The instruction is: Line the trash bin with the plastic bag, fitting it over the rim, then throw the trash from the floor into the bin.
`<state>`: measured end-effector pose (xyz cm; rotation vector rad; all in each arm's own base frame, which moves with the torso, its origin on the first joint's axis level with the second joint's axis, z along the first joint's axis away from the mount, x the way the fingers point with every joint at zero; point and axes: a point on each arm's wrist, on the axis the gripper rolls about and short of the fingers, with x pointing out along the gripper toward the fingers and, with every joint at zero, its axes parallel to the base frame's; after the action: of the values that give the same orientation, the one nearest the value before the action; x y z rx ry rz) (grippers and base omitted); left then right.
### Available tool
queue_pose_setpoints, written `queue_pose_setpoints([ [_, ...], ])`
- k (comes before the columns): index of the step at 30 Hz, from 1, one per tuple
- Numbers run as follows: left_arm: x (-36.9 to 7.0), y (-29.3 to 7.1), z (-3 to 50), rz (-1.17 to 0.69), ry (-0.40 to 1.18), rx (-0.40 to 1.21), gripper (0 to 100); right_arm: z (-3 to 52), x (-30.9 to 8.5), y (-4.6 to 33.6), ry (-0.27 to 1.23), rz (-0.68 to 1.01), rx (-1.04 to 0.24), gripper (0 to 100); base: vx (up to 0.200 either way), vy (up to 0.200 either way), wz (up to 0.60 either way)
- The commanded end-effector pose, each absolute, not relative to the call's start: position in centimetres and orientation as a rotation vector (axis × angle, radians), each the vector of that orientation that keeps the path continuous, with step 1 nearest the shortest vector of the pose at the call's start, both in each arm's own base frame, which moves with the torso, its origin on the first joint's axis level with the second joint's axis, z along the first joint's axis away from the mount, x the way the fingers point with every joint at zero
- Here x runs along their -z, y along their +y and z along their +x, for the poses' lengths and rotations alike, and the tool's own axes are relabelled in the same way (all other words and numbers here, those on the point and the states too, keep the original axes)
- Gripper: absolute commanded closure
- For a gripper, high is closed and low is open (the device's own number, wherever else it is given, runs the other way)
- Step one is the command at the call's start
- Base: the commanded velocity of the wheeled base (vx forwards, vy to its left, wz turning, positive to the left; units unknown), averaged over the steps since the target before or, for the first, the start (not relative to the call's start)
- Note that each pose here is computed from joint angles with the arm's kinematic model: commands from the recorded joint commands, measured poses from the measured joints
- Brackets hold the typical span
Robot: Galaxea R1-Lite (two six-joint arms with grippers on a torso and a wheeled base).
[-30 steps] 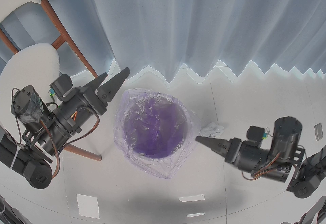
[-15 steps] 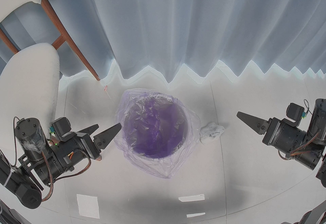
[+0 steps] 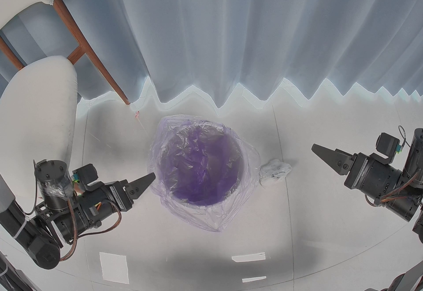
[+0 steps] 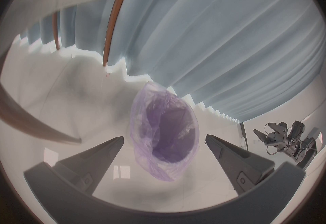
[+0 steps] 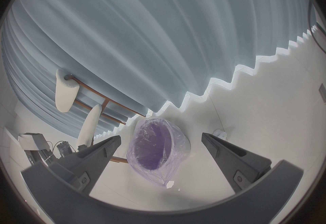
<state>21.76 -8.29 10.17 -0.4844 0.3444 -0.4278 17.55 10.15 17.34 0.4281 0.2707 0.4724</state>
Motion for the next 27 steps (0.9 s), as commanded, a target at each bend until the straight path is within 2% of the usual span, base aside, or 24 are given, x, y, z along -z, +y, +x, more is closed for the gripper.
queue_pose_setpoints([
  [1,-7.3,-10.3,22.2,-0.518,0.491,0.431,0,17.7,-17.0,10.3,0.284,0.424,-0.47,0,0.0,0.0,0.0],
  [8,-4.5,-12.0,23.9,-0.606,0.545,0.361,0,17.7,-16.7,10.2,0.296,0.415,-0.467,0,0.0,0.0,0.0],
  [13,-1.8,-13.4,25.3,-0.632,0.486,0.282,0,17.6,-16.7,10.2,0.289,0.393,-0.471,0,0.0,0.0,0.0],
  [18,-2.2,-13.6,26.3,-0.728,0.461,0.27,0,17.5,-16.9,10.2,0.279,0.393,-0.475,0,0.0,0.0,0.0],
  [27,-2.2,-13.3,26.8,-0.732,0.448,0.259,0,17.5,-16.8,10.2,0.275,0.368,-0.477,0,0.0,0.0,0.0],
])
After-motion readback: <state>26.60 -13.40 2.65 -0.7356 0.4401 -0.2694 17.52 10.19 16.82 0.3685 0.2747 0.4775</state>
